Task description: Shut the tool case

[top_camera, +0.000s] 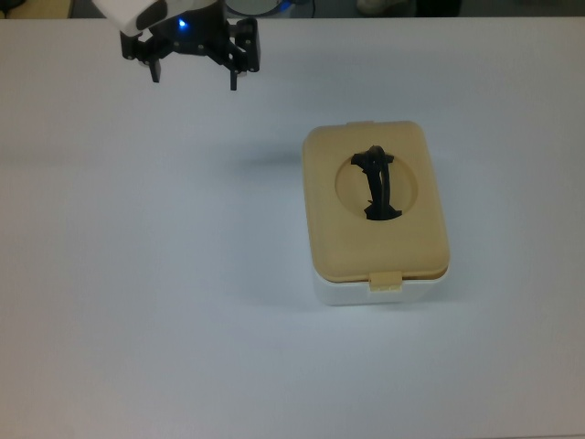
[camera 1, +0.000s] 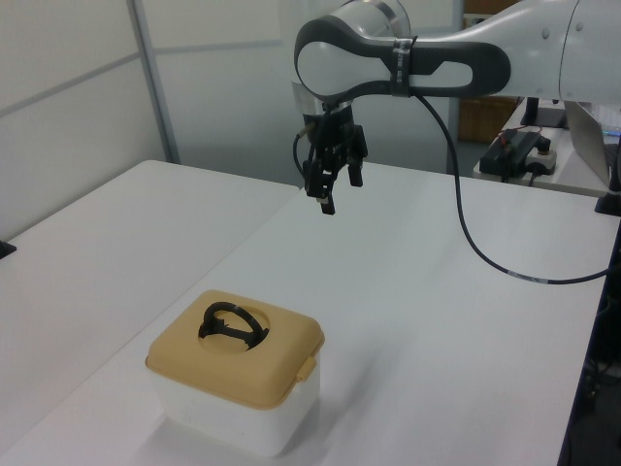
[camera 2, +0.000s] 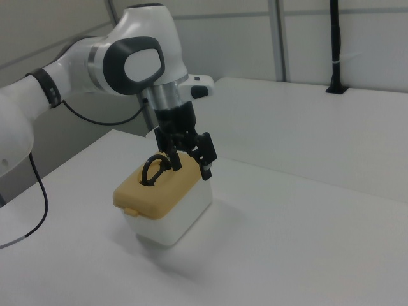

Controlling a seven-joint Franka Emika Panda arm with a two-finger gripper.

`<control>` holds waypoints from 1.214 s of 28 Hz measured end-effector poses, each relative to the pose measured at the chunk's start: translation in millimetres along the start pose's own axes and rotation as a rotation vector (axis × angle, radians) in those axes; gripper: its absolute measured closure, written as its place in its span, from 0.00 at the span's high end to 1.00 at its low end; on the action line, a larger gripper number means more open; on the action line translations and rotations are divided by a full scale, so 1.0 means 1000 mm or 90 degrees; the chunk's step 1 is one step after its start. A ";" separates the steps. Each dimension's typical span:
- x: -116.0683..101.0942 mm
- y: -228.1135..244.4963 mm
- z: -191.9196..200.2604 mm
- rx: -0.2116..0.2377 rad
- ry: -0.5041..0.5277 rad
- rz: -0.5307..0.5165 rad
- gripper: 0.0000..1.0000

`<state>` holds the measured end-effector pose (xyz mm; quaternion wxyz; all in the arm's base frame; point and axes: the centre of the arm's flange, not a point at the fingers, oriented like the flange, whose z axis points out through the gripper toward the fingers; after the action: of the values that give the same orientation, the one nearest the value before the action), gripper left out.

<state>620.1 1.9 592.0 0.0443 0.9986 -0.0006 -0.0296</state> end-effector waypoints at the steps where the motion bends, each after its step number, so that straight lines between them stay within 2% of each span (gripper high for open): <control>1: 0.000 0.002 0.000 0.000 0.001 0.001 1.00; 17: -0.010 0.042 -0.014 0.002 0.020 0.033 1.00; 34: -0.012 0.048 -0.017 0.003 0.022 0.037 1.00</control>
<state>609.1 -44.8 613.6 0.0431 0.9986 -0.0290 -0.0107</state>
